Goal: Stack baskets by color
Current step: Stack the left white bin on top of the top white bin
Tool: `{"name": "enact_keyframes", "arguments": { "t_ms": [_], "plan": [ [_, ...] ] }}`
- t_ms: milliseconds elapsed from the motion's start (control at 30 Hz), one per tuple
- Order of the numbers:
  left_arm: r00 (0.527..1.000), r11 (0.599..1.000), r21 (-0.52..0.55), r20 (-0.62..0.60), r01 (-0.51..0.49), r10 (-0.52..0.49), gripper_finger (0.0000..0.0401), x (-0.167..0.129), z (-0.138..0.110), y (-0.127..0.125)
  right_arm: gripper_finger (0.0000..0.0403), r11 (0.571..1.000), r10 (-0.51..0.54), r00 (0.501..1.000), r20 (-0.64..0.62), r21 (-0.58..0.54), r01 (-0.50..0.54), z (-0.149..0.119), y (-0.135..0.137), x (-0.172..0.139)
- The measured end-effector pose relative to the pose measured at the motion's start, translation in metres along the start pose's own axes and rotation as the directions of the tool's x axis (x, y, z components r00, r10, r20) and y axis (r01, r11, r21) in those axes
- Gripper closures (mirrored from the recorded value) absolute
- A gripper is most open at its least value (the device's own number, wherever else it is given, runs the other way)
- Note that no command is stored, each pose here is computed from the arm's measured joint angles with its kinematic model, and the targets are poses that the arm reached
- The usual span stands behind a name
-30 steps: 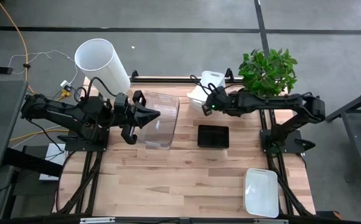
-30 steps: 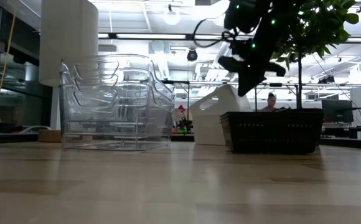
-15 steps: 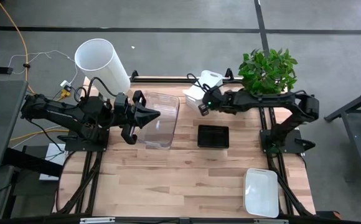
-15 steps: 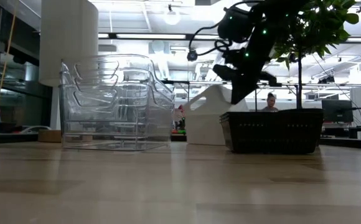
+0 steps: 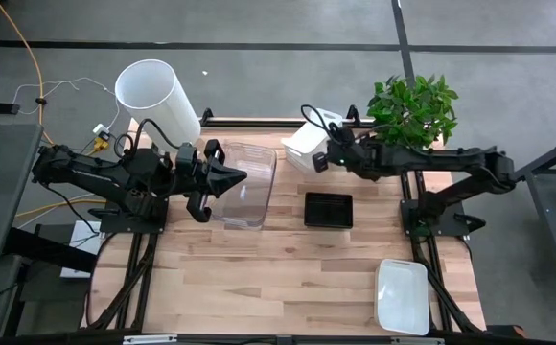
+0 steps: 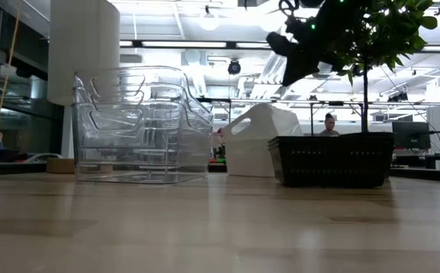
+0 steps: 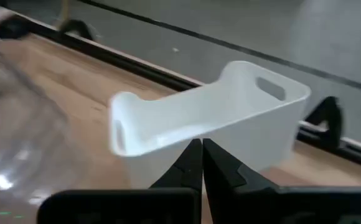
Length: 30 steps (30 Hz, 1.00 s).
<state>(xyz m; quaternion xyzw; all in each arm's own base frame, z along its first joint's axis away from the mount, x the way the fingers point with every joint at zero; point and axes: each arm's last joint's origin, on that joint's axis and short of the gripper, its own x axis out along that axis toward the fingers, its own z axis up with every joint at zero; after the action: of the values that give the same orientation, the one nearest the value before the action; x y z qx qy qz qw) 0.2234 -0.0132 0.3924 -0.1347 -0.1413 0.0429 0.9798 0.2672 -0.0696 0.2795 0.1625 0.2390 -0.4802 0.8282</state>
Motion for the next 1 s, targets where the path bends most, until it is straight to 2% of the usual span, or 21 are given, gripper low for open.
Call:
{"name": "enact_keyframes", "arguments": {
  "t_ms": [133,400,567,700,833,933,1000],
  "plan": [
    [1.000,1.000,0.000,0.000,0.000,0.000,0.0401,0.000,0.000,0.000,0.0403,0.999,-0.047,0.999,-0.002,-0.011,0.047,0.000,-0.001,0.019],
    [1.000,1.000,0.000,0.000,0.000,0.000,0.0401,0.000,0.000,0.000,0.0403,1.000,-0.004,0.998,-0.070,-0.008,0.004,-0.011,0.011,0.058],
    [1.000,1.000,0.000,0.000,0.000,0.000,0.0401,0.000,0.000,0.000,0.0403,0.999,0.043,0.997,-0.060,-0.007,-0.044,-0.008,0.012,0.056],
    [1.000,1.000,0.000,0.000,-0.001,0.001,0.0401,0.000,0.000,0.000,0.0403,0.995,0.090,0.996,-0.007,0.031,-0.090,0.006,0.006,0.038],
    [1.000,1.000,0.000,0.000,-0.001,0.001,0.0401,0.000,0.000,0.000,0.0403,0.969,0.244,0.970,0.021,0.028,-0.244,0.022,-0.003,0.011],
    [1.000,1.000,0.000,0.000,-0.001,0.001,0.0401,0.000,0.000,0.000,0.0396,0.922,0.386,0.922,0.017,0.036,-0.386,0.034,-0.015,-0.005],
    [1.000,1.000,0.000,0.000,0.000,0.000,0.0401,0.000,0.000,0.000,0.0376,0.893,0.448,0.894,-0.006,0.034,-0.448,0.039,-0.024,-0.008]
  ]
}}
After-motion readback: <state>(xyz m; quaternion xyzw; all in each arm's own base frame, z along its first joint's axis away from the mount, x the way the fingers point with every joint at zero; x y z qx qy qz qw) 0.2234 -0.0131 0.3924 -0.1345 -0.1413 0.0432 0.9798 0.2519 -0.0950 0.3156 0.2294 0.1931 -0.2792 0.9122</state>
